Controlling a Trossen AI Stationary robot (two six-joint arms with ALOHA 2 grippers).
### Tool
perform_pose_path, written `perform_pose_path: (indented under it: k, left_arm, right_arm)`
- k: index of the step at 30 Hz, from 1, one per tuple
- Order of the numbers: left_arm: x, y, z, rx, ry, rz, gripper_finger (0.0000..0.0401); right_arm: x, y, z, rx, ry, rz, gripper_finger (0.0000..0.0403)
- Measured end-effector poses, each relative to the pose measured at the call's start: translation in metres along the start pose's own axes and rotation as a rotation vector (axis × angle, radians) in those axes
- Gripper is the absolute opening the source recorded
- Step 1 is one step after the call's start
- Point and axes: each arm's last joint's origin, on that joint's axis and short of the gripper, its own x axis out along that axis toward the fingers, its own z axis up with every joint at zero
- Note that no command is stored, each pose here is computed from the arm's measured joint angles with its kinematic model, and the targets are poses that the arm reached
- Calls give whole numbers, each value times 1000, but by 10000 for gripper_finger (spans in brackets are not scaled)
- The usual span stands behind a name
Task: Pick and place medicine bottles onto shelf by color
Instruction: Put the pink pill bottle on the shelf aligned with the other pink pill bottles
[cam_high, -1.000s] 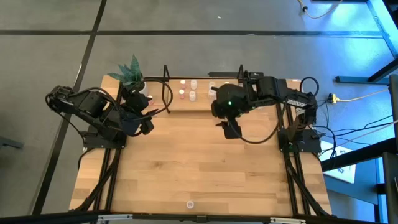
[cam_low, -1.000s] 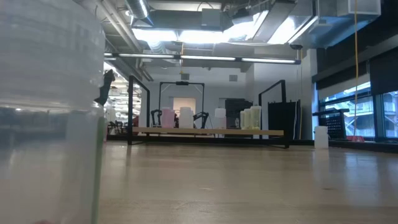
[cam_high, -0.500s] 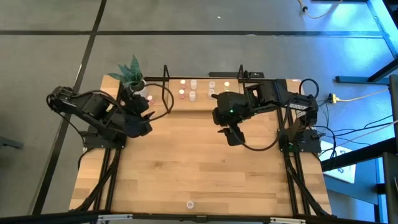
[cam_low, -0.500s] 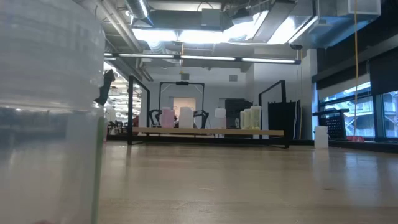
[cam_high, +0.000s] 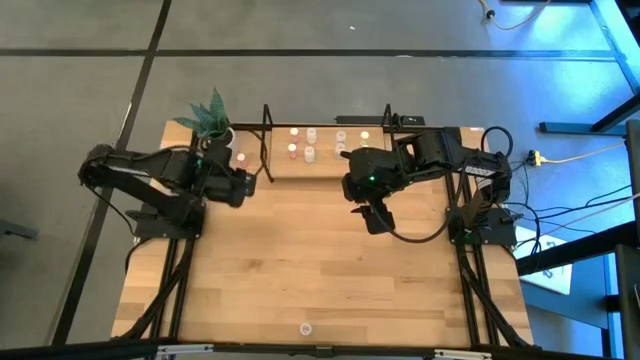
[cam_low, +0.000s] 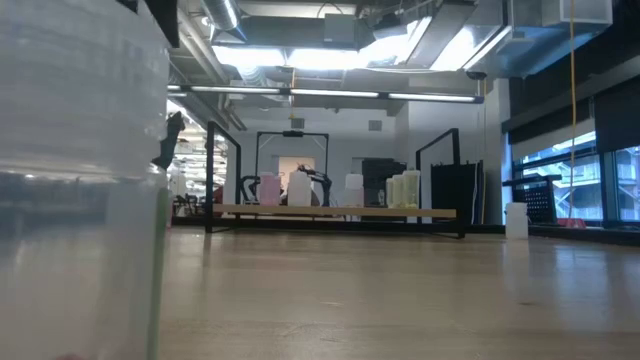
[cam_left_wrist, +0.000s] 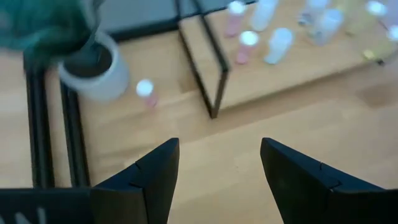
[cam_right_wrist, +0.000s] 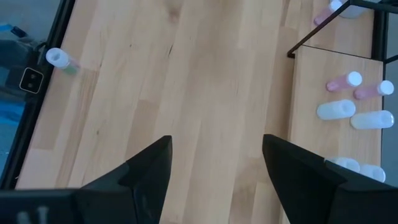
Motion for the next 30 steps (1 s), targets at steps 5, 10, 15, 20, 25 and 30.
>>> perform_pose_path:
  k: [5, 10, 15, 20, 25, 30]
  left_arm:
    - [13, 7, 12, -141, 149, 75, 220]
    - [25, 11, 24, -182, 198, 121, 220]
    - [33, 10, 12, -92, 265, 123, 220]
    - [37, 8, -3, -61, 283, 137, 220]
    - [61, 7, -11, -166, 265, 153, 220]
    - [87, 12, -15, -231, 240, 193, 220]
  right_arm:
    - [0, 0, -1, -1, 13, 1, 252]
    - [0, 0, -1, -3, 15, 2, 252]
    - [0, 1, -3, -8, 33, 6, 252]
    - [-2, 5, -5, -29, 42, 13, 252]
    - [-3, 9, -4, -17, 39, 18, 252]
    - [-3, 14, -4, -15, 37, 26, 252]
